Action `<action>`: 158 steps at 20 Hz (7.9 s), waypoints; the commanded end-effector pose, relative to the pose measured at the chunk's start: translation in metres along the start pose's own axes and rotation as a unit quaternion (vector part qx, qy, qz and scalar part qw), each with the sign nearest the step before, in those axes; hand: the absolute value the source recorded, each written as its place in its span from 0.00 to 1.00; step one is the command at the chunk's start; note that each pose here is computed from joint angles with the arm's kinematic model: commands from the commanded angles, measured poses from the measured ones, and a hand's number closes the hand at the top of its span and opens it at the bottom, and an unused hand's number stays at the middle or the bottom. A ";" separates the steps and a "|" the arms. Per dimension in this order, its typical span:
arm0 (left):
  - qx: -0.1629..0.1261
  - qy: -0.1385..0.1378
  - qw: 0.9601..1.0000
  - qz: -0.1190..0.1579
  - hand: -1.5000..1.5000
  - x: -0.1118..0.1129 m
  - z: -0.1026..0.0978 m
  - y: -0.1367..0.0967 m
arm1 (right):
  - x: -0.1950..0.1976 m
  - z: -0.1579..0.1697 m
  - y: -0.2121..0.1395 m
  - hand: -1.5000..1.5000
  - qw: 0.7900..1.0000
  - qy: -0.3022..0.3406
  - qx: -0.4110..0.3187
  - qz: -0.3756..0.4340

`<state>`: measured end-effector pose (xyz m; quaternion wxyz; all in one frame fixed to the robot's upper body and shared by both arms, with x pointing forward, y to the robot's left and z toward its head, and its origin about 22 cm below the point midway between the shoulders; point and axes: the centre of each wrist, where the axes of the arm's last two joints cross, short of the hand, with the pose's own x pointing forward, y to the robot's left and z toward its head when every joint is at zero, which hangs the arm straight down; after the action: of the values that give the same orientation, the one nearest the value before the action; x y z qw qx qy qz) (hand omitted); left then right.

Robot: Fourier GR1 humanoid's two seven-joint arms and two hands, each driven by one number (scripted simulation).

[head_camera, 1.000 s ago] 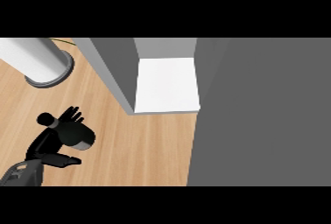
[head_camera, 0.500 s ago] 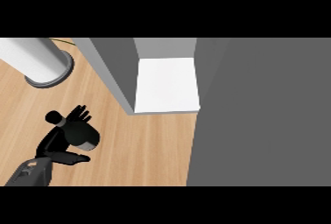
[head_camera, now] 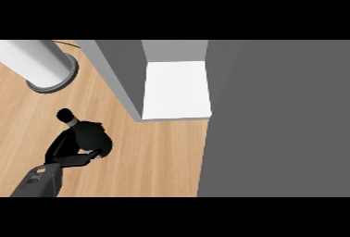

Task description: Pick up the wine, place it into the cabinet and close the cabinet

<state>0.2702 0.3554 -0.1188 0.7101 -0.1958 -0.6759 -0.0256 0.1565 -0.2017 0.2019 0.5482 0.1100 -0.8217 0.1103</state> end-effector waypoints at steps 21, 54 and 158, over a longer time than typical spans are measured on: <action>0.207 -0.146 0.962 0.105 1.00 -0.058 0.006 -0.068 | -0.001 0.010 -0.016 0.00 1.000 -0.001 -0.017 0.000; 0.156 -0.078 0.977 0.123 1.00 -0.020 -0.046 -0.247 | -0.002 0.005 -0.017 0.00 1.000 0.002 0.000 0.009; 0.237 -0.107 0.966 0.003 0.00 0.077 -0.217 -0.271 | -0.031 -0.016 -0.010 0.00 0.998 -0.010 0.047 -0.026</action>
<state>0.3955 0.0609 0.0087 0.6646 -0.0281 -0.7245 0.1808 0.1892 -0.2005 0.1813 0.5309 0.1598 -0.8209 0.1370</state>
